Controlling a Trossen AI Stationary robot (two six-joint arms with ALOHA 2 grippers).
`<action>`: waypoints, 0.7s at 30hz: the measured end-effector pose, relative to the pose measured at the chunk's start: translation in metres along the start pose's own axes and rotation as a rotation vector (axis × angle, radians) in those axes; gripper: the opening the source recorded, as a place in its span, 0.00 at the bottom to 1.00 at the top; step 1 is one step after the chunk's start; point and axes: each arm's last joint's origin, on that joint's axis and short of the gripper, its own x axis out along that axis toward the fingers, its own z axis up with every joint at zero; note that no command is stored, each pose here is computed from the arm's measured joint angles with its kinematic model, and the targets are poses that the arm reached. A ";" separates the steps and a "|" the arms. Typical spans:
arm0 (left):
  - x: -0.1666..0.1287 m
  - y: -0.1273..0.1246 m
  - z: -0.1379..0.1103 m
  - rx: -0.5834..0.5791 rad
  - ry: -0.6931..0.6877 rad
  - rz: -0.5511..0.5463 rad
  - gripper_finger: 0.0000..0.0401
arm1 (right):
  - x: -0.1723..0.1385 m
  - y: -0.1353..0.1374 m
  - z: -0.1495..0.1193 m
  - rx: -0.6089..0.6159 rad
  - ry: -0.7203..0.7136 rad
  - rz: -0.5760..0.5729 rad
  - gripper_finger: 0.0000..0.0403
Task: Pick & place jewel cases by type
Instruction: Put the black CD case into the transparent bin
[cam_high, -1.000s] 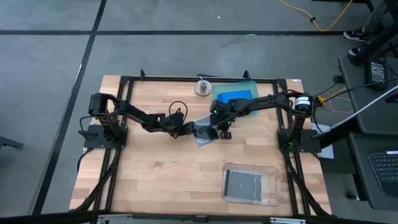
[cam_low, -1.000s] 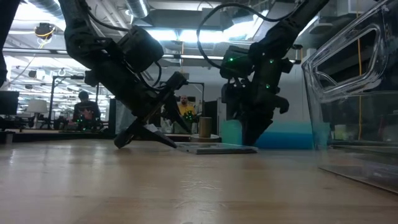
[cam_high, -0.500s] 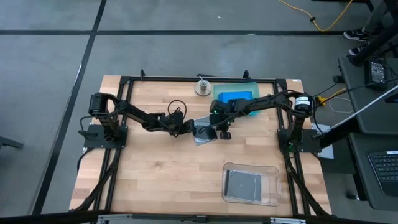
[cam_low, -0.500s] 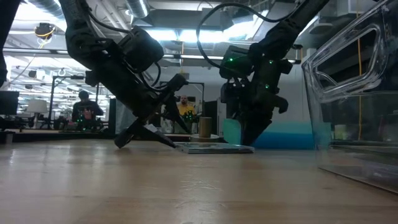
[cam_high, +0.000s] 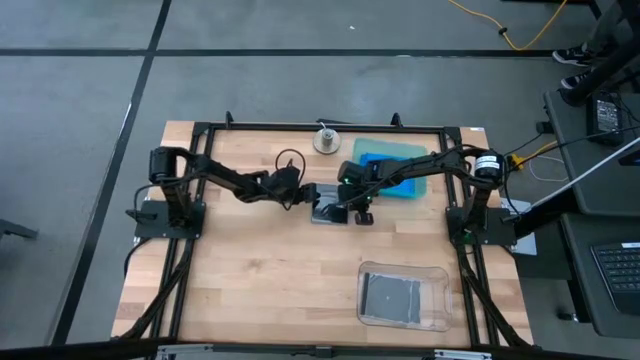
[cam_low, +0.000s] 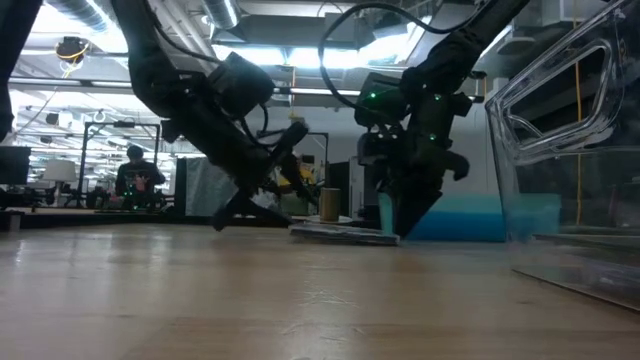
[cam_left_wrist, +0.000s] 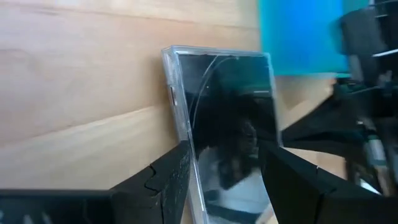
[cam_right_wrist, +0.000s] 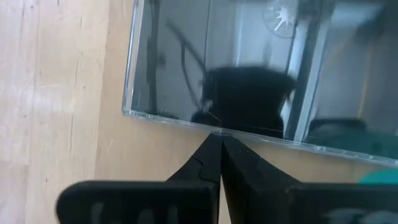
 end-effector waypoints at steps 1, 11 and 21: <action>-0.002 -0.002 0.001 0.000 0.000 -0.010 0.46 | 0.000 0.000 0.000 -0.001 0.004 0.001 0.02; -0.029 -0.040 0.011 0.071 -0.016 -0.175 0.45 | 0.000 0.000 0.001 -0.051 -0.004 0.004 0.02; -0.026 -0.026 0.007 0.061 0.021 -0.047 0.45 | 0.000 0.000 0.000 -0.046 -0.001 0.012 0.02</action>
